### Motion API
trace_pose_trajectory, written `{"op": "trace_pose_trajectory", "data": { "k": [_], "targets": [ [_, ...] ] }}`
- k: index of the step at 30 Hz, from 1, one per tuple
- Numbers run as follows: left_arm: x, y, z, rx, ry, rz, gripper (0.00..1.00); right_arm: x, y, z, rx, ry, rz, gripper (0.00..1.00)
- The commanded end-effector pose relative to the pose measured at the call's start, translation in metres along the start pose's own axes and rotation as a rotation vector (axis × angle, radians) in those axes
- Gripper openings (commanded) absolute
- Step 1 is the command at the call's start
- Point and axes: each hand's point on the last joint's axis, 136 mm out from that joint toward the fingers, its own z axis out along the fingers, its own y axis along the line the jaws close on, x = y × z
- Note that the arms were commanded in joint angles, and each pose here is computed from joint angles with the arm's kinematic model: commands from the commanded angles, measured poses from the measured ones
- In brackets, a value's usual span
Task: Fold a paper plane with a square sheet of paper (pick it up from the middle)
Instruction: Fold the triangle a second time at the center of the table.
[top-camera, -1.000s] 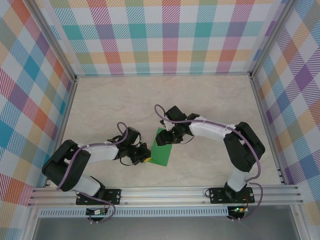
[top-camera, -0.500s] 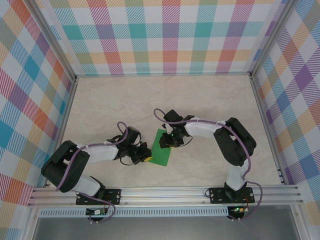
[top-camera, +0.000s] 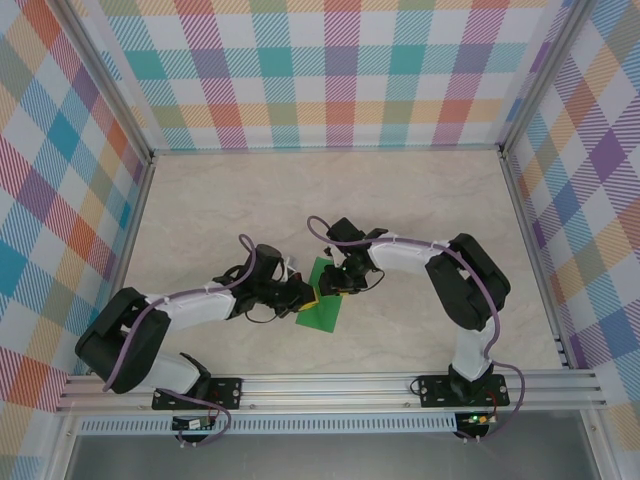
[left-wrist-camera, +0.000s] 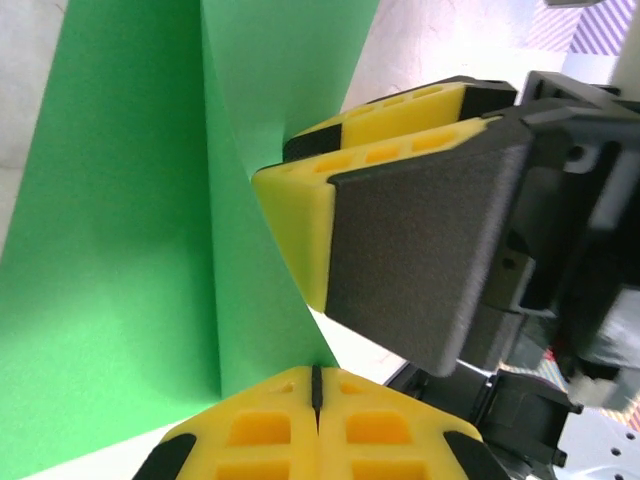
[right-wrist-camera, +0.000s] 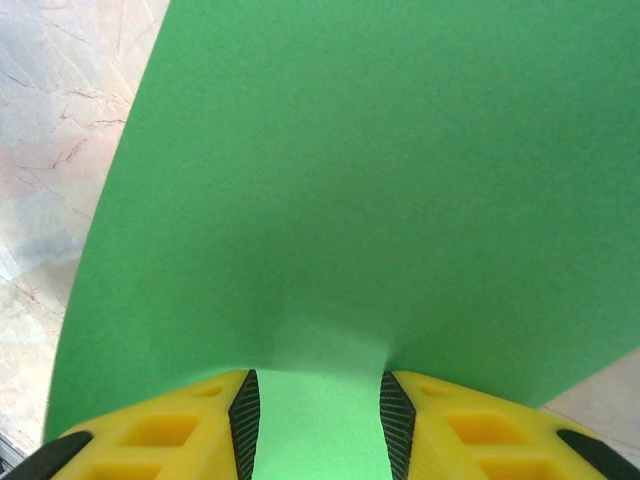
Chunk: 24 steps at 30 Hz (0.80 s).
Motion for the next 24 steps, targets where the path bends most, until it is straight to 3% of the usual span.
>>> {"op": "trace_pose_trajectory", "data": {
  "k": [1,11,16,20,24],
  "targets": [
    [-0.001,-0.012,0.008,0.027,0.016,0.014,0.04,0.001,-0.002,0.003,-0.016,0.016,0.024,0.4],
    [-0.003,0.001,0.022,-0.02,0.024,-0.005,0.03,-0.004,0.012,-0.042,-0.148,-0.08,0.078,0.47],
    [-0.003,0.004,0.023,-0.033,0.019,-0.008,0.03,0.021,0.019,-0.047,-0.263,-0.041,0.09,0.53],
    [-0.003,0.006,0.023,-0.041,0.015,-0.009,0.03,0.038,0.032,-0.042,-0.383,0.039,0.074,0.5],
    [-0.002,0.006,0.021,-0.044,0.009,-0.008,0.03,0.043,0.03,-0.034,-0.404,0.062,0.084,0.46]
  ]
}}
